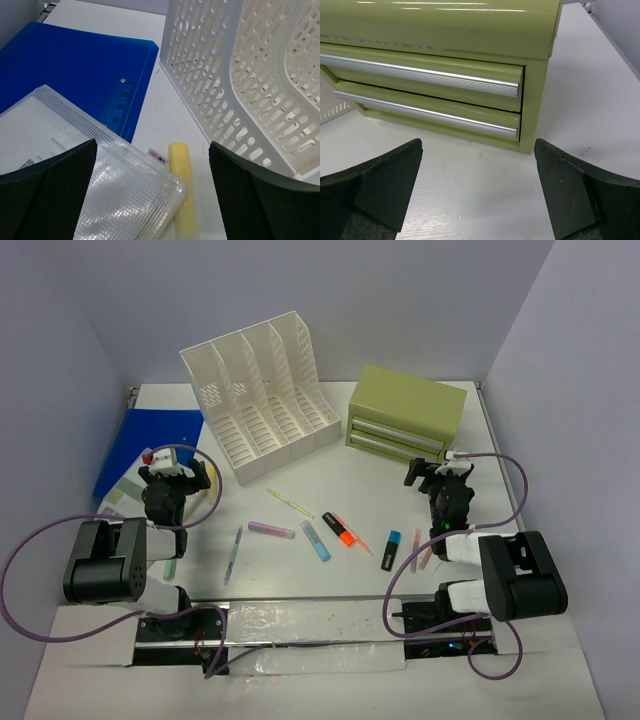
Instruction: Organize the desk
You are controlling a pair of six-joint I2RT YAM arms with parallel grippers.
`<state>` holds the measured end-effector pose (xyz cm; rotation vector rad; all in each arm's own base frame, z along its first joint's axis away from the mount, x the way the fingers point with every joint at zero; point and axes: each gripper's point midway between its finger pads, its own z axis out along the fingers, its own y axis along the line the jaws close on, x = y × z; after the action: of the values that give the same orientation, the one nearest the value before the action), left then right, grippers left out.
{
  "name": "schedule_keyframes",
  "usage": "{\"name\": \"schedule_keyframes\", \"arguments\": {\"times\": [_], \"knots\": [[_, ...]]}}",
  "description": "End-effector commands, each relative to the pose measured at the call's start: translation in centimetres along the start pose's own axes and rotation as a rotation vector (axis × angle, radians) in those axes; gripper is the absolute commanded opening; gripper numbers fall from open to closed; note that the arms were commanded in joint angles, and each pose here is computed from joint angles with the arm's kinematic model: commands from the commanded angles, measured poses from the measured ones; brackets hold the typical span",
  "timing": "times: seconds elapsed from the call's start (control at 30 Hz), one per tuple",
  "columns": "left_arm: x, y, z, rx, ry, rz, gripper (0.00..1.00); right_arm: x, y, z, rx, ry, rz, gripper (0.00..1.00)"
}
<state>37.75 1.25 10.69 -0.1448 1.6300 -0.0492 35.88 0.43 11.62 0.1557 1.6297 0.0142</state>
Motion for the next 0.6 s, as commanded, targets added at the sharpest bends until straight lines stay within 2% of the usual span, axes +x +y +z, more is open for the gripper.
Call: {"name": "schedule_keyframes", "arguments": {"times": [0.0,0.27,0.37,0.4,0.47,0.57], "knots": [[-2.1,-0.4,0.3,0.009,-0.078,-0.011,0.99,-2.5,0.1,0.3,0.005,-0.091,-0.002,1.00],[-2.1,-0.4,0.4,0.010,-0.077,-0.011,0.99,-5.9,-0.8,-1.3,0.068,-0.142,0.034,1.00],[-3.1,-1.0,0.2,0.043,-0.105,0.005,0.94,-10.1,1.0,-2.7,-0.008,-0.201,0.167,0.97],[-3.0,-1.0,0.5,0.037,-0.065,0.000,0.94,-10.7,1.6,-3.0,-0.036,-0.192,0.197,0.94],[-5.6,-1.0,1.0,0.017,-0.032,-0.008,0.91,-10.5,2.9,-3.5,-0.057,-0.085,0.320,0.84],[-8.6,-0.2,0.6,-0.041,-0.065,0.008,0.90,-10.8,4.9,-3.8,-0.086,0.009,0.435,0.79]]}}
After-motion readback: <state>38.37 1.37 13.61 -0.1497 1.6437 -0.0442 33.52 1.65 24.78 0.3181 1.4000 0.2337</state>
